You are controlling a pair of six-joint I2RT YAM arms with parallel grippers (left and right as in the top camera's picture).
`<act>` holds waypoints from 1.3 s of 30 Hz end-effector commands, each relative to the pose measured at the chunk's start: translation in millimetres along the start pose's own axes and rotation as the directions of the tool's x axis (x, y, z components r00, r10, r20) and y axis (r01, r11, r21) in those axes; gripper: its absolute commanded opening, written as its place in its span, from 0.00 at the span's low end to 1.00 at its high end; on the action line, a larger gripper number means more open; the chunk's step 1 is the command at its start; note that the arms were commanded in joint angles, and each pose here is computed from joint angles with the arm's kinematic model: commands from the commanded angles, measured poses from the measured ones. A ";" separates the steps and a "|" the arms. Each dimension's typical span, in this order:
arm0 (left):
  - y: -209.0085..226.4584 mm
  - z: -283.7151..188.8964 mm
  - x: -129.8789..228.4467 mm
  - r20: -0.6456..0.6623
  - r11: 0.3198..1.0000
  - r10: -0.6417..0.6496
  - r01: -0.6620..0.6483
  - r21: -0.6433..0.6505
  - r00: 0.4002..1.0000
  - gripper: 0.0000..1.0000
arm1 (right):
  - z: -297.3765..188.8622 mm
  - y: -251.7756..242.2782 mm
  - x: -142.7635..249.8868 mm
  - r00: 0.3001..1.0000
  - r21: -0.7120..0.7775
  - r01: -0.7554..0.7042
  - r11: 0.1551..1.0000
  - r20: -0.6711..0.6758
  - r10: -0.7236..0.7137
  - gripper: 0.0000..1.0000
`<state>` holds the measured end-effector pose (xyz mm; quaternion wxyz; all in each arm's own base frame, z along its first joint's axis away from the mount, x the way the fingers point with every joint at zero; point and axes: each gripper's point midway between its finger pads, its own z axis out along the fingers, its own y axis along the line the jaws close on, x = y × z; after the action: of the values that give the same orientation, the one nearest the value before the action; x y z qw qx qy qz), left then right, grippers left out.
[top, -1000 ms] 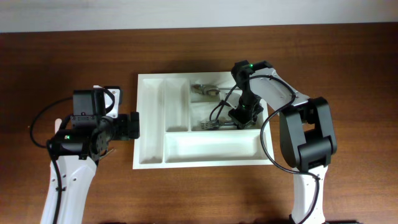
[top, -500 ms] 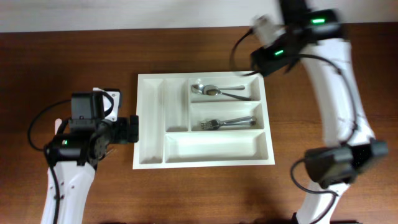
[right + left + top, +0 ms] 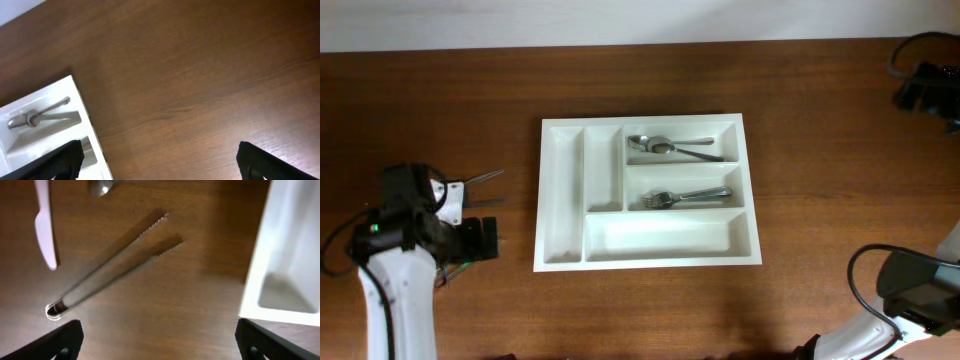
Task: Pack container
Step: 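Retract the right arm and grasp the serrated knives with the left gripper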
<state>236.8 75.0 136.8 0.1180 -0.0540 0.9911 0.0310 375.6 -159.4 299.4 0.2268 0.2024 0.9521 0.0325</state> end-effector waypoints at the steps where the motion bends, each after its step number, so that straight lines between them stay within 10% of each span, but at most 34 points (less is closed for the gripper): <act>1: 2.2 27.9 -2.6 -0.072 0.959 0.279 -0.274 0.064 0.958 0.99 | -2.6 10.5 0.4 1.000 -0.021 -0.009 1.000 0.005 0.009 0.99; 18: 39.9 77.2 -7.6 -0.230 0.760 0.639 -0.649 0.040 0.734 0.99 | 13.5 6.9 -6.3 0.999 -0.016 -0.041 0.999 -0.006 0.040 0.99; 39: 52.3 137.7 4.4 -0.292 0.730 0.678 -0.665 0.159 0.674 0.99 | 12.7 -19.8 -8.4 0.999 0.132 -0.047 0.990 0.008 0.047 0.99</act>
<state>259.7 134.7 14.1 -0.0563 0.3037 0.9497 0.0517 382.1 -176.4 289.3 0.2166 0.2294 0.9488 -0.0172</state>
